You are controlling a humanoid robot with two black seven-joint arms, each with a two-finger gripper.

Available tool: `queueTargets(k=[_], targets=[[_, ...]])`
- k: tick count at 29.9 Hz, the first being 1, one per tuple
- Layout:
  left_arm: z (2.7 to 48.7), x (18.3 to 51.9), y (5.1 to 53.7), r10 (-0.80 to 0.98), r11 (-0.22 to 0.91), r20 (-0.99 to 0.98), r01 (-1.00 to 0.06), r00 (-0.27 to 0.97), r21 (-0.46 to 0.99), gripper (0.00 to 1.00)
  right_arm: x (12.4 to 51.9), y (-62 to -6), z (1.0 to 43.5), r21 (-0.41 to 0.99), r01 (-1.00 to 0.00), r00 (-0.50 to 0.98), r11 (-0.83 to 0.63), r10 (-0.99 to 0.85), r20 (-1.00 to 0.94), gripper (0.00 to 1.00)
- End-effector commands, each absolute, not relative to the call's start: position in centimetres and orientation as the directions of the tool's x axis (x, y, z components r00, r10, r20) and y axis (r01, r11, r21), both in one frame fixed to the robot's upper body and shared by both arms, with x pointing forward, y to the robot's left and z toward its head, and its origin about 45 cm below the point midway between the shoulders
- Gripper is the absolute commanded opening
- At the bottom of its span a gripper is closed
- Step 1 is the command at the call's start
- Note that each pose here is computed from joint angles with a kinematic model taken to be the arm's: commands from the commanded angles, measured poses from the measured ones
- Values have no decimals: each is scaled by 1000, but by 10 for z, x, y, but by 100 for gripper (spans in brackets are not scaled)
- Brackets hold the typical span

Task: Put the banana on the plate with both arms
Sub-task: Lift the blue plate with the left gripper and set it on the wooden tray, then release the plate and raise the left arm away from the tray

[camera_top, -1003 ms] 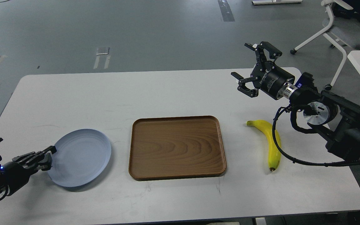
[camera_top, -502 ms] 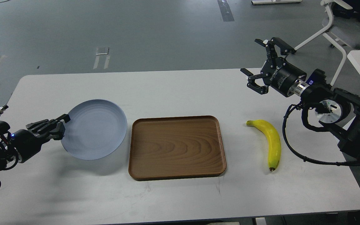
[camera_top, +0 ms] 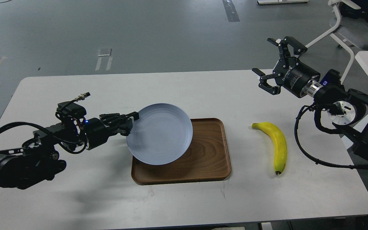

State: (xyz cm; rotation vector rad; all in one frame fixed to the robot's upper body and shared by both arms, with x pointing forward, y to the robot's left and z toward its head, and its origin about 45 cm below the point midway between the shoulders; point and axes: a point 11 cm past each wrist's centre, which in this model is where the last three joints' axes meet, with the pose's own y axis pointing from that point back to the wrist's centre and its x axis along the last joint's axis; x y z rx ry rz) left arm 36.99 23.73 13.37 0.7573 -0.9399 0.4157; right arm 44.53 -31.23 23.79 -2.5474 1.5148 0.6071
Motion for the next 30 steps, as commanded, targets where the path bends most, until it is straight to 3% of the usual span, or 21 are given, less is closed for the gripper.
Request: queueTargets(k=[1, 10, 19, 20, 22, 23, 24, 30], targets=[[128, 378, 215, -37, 686, 844, -600, 536, 411, 0, 443, -321, 239, 106, -871, 407, -479, -826, -389, 100], [104, 379, 170, -60, 705, 819, -556, 571, 439, 0, 440, -333, 238, 108, -882, 386, -458, -836, -390, 100], [97, 374, 170, -58, 704, 806, -549, 589, 451, 0, 441, -333, 238, 106, -883, 385, -456, -836, -392, 100], [97, 373, 169, -57, 706, 806, -547, 589, 450, 5, 440, -333, 238, 105, -883, 386, -458, -835, -393, 100], [98, 373, 169, -53, 707, 808, -549, 587, 446, 33, 441, -333, 239, 105, -883, 386, -457, -835, -392, 100], [100, 376, 170, -45, 705, 812, -557, 582, 438, 58, 441, -332, 239, 104, -882, 388, -459, -834, -392, 100], [102, 377, 171, -30, 703, 812, -565, 583, 432, 75, 441, -332, 239, 103, -882, 390, -461, -833, -392, 100], [119, 386, 160, 210, 694, 745, -633, 633, 342, 97, 439, -334, 239, 116, -879, 391, -463, -838, -380, 100]])
